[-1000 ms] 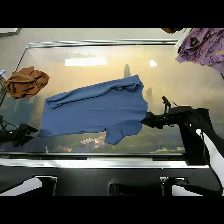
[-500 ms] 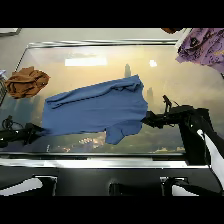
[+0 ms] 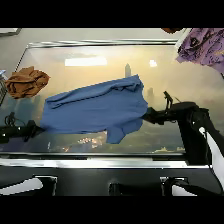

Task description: Fold the clothes and pants, and hang the long-sleeved shirts on hangers.

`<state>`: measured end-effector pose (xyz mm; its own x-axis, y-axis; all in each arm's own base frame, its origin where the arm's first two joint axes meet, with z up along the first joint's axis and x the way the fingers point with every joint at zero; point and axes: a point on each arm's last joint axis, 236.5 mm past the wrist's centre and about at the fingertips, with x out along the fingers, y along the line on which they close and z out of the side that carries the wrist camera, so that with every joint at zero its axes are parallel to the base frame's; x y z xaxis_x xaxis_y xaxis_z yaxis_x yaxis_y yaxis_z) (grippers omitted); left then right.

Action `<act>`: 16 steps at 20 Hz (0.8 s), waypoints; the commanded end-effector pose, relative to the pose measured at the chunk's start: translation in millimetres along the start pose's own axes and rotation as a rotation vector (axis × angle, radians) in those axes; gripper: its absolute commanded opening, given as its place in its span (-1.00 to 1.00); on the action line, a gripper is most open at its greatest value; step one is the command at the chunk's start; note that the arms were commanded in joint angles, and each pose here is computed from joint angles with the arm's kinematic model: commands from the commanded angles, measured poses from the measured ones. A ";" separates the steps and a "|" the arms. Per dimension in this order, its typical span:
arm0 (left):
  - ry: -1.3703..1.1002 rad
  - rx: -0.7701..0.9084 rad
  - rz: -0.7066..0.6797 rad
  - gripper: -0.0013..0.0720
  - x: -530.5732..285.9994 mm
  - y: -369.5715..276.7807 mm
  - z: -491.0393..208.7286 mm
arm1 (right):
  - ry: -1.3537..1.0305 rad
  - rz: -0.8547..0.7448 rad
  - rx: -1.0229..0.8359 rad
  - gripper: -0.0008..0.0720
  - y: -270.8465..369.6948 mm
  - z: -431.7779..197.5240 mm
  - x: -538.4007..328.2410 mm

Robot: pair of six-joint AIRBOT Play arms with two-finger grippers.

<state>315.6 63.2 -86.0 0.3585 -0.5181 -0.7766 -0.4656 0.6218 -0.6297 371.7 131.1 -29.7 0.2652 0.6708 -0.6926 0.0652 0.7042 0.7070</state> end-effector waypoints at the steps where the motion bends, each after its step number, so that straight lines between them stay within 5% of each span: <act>1: -0.065 0.126 -0.050 -0.94 -18.8 -67.2 35.4 | -0.111 0.021 -0.147 -0.90 48.3 51.6 -37.9; 8: -0.589 0.666 0.049 -0.94 -197.1 -307.2 110.0 | -0.598 -0.013 -0.559 -0.90 228.3 155.8 -231.6; 12: -0.986 0.726 0.096 -0.94 -348.5 -380.4 63.8 | -0.851 -0.023 -0.723 -0.90 317.5 98.9 -352.7; 16: -1.136 0.698 0.081 -0.93 -417.1 -369.2 -13.1 | -0.999 -0.058 -0.790 -0.90 348.8 3.0 -424.9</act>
<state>389.3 35.2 424.4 0.9544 -0.0048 -0.2984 -0.0587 0.9773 -0.2036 357.9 98.8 468.1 0.8655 0.4756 -0.1569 -0.4371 0.8703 0.2272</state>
